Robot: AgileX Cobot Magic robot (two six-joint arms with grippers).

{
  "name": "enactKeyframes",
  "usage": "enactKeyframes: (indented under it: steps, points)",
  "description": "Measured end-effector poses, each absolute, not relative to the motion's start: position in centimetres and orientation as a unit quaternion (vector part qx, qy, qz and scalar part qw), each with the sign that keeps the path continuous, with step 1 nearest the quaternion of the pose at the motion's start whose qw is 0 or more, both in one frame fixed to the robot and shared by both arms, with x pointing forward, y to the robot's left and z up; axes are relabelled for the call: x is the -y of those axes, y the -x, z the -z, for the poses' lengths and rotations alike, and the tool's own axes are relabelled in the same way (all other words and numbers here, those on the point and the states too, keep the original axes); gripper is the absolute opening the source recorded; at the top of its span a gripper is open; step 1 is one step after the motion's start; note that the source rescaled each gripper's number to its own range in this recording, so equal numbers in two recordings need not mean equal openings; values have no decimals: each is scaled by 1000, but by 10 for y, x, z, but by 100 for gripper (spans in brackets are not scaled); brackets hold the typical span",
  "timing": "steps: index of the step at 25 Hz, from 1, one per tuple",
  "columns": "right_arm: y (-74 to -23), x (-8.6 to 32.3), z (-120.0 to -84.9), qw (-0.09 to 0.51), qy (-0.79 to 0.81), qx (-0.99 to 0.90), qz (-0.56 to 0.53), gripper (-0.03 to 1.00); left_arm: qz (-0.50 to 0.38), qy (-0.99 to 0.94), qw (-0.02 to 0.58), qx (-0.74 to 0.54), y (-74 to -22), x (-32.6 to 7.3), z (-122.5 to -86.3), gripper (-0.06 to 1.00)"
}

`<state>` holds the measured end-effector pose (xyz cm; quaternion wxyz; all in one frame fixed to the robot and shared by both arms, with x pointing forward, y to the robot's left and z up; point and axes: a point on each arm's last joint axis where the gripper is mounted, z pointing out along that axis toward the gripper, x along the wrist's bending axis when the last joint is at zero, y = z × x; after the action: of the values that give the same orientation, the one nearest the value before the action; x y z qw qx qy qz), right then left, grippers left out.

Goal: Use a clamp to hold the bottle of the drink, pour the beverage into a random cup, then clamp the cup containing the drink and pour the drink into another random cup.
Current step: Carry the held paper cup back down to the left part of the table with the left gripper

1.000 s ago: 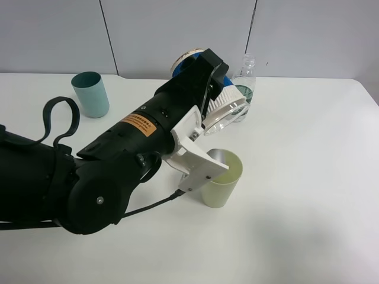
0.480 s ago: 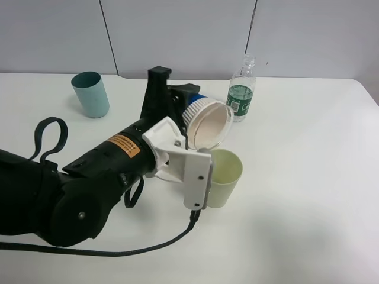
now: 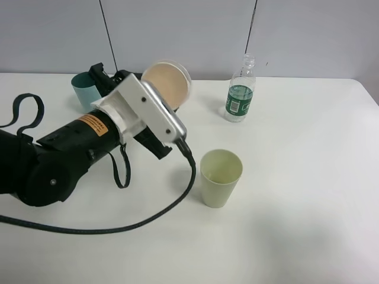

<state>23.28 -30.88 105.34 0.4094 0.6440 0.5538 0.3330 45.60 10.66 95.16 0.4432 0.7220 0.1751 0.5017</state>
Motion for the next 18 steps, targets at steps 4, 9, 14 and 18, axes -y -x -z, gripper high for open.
enactKeyframes:
  steps: [4,9,14,18]
  points:
    - [-233,309,-1053,409,-644,-554,-333,100,-432,-686,523,-261,-475,-125,-954,6]
    - [-233,309,-1053,409,-644,-554,-333,100,-366,-658,575,-321,-494,-152,-955,6]
    - [-233,309,-1053,409,-644,-554,-333,100,-367,-670,568,-306,-506,-174,-952,6]
    - [-233,309,-1053,409,-644,-554,-333,100,-358,-692,558,-286,-511,-186,-940,6]
